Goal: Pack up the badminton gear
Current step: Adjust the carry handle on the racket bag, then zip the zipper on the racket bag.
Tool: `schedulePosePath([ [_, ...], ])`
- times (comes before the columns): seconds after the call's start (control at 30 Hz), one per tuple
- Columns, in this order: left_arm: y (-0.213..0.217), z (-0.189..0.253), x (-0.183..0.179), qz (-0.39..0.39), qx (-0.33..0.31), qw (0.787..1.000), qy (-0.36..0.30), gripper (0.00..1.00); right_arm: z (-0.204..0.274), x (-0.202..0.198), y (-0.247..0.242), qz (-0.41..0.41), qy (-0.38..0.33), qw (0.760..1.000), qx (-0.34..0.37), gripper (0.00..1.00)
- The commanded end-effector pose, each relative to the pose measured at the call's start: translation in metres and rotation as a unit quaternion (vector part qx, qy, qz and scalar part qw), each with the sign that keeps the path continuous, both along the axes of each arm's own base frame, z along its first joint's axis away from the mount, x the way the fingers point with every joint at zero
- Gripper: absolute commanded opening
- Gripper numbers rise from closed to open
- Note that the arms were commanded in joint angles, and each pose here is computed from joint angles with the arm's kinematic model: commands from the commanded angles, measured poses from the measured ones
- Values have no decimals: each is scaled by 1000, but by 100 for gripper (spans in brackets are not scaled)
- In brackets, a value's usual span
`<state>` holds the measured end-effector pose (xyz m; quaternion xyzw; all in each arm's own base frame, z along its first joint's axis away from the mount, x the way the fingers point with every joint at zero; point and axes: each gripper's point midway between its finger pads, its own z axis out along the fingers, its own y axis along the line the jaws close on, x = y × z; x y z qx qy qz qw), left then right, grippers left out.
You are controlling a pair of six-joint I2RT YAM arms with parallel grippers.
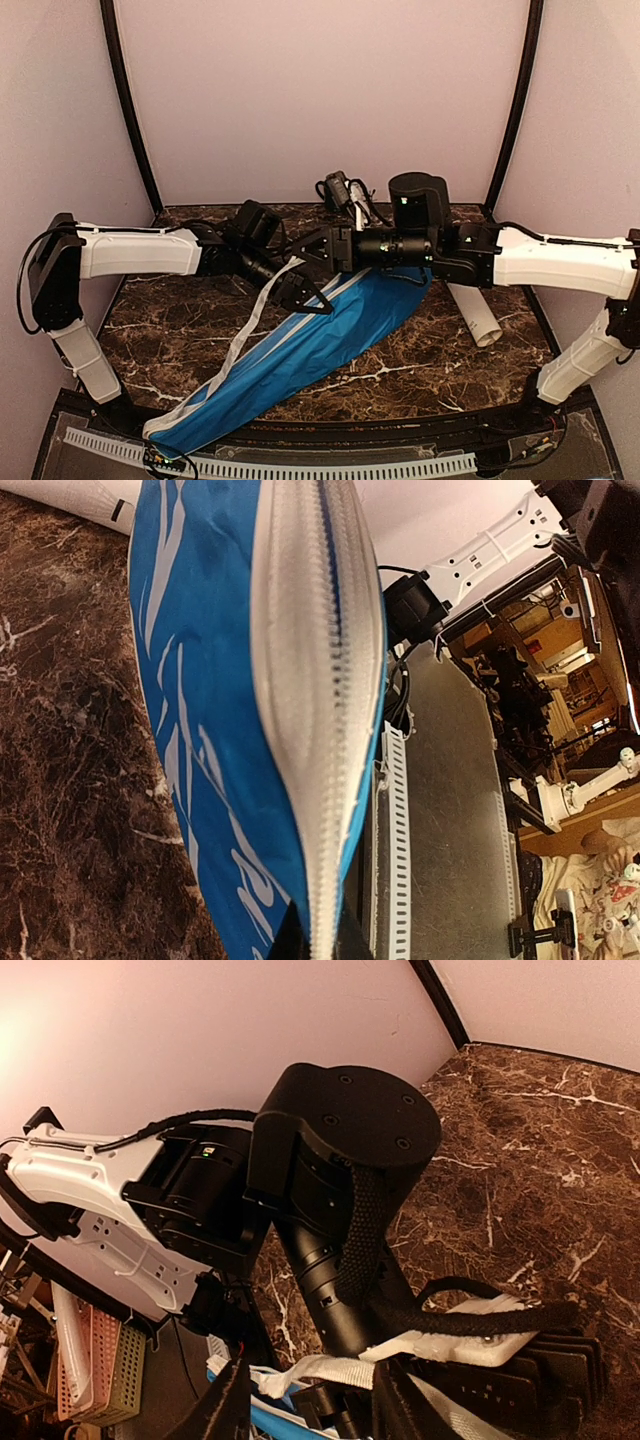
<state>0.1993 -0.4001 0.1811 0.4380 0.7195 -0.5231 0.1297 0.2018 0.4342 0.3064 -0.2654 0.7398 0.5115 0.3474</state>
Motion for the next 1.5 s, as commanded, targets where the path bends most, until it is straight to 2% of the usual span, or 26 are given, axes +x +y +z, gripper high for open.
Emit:
schedulePosePath([
  [0.0, -2, 16, 5, 3, -33, 999, -9, 0, 24, 0, -18, -20, -24, 999, -4, 47],
  [0.1, 2, 17, 14, 23, -29, 999, -17, 0, 28, -3, -36, -32, -38, 999, -19, 51],
  [0.2, 4, 22, 14, 21, -35, 999, -23, 0, 30, 4, -66, -81, -58, 994, -40, 58],
  [0.27, 4, 24, 11, 13, -38, 999, -21, 0, 23, 14, -94, -126, -65, 988, -63, 66],
  [0.3, 6, 27, 4, -5, -45, 999, -21, 0, 8, 37, -137, -189, -70, 975, -96, 75],
  [0.33, 8, 29, 0, -15, -47, 999, -20, 0, 4, 43, -149, -203, -72, 971, -107, 77],
  [0.5, 22, 27, -16, -49, -17, 998, -23, 0, -19, 46, -186, -215, -121, 955, -165, 81],
  [0.57, 27, 22, -14, -36, 7, 999, -33, 0, -27, 48, -197, -229, -101, 952, -176, 79],
  [0.63, 29, 18, -7, -10, 26, 999, -42, 0, -29, 45, -197, -234, -69, 957, -159, 75],
  [0.73, 30, 15, 8, 43, 38, 997, -54, 0, -31, 37, -186, -232, 5, 968, -93, 66],
  [0.87, 27, 26, 15, 76, 9, 995, -59, 0, -40, 24, -159, -209, 83, 974, 12, 59],
  [0.93, 25, 31, 15, 75, -2, 996, -58, 0, -41, 22, -143, -203, 97, 974, 37, 57],
  [1.17, 23, 25, 16, 72, 2, 996, -55, 0, -46, 30, -102, -194, 119, 972, 52, 46],
  [1.47, 25, 25, 16, 76, 0, 995, -59, 0, -36, 40, -93, -203, 124, 968, 87, 44],
])
